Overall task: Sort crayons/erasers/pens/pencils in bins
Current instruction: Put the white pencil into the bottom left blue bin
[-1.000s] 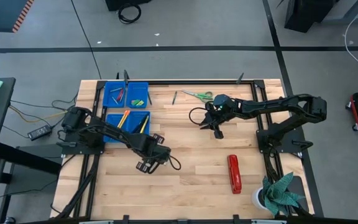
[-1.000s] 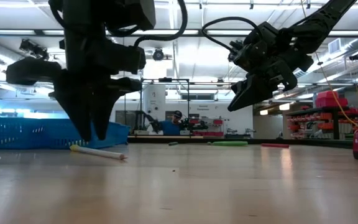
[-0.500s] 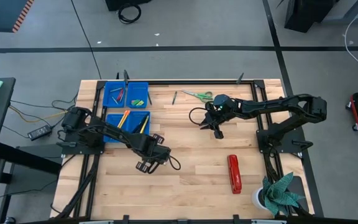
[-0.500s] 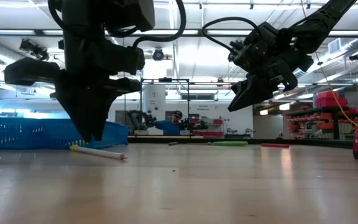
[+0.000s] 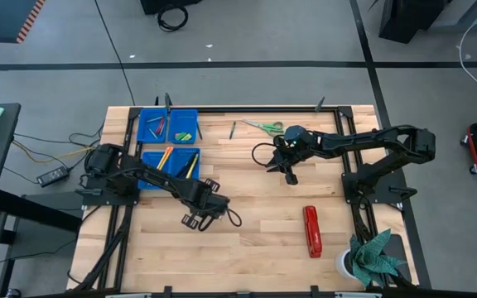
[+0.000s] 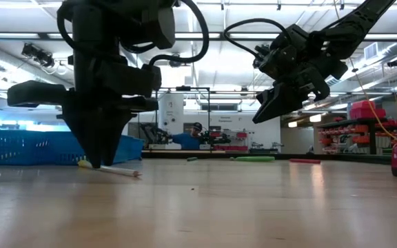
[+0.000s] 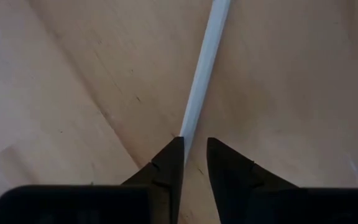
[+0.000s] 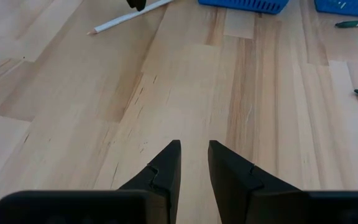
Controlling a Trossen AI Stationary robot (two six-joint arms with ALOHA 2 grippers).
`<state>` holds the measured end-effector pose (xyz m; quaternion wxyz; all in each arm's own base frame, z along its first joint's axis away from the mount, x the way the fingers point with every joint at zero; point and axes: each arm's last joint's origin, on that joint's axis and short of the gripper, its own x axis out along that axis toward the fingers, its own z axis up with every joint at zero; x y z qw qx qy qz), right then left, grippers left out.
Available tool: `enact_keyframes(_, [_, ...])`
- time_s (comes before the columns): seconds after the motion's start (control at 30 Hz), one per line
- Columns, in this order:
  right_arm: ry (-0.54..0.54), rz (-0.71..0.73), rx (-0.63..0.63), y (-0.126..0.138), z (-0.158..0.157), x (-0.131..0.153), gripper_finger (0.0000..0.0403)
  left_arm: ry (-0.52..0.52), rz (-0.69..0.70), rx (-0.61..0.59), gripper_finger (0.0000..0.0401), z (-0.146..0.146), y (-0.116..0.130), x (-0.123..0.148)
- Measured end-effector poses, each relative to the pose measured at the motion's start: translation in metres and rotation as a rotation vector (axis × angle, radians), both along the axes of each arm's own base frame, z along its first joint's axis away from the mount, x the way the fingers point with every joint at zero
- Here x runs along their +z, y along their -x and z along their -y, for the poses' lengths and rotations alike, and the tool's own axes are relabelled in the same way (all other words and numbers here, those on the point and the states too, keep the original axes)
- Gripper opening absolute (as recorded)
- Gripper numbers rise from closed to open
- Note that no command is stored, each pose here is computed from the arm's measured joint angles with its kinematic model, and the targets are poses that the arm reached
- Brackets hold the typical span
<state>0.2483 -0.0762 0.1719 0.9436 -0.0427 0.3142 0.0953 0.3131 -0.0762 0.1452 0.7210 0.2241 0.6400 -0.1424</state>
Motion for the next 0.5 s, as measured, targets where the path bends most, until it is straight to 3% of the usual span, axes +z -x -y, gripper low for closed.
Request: enact_keyframes(0.5, [0.001,0.0,0.0,0.0,0.0,0.0,0.0088,-0.039,0.025,0.004,0.0079,-0.0043,-0.0033,-0.0019])
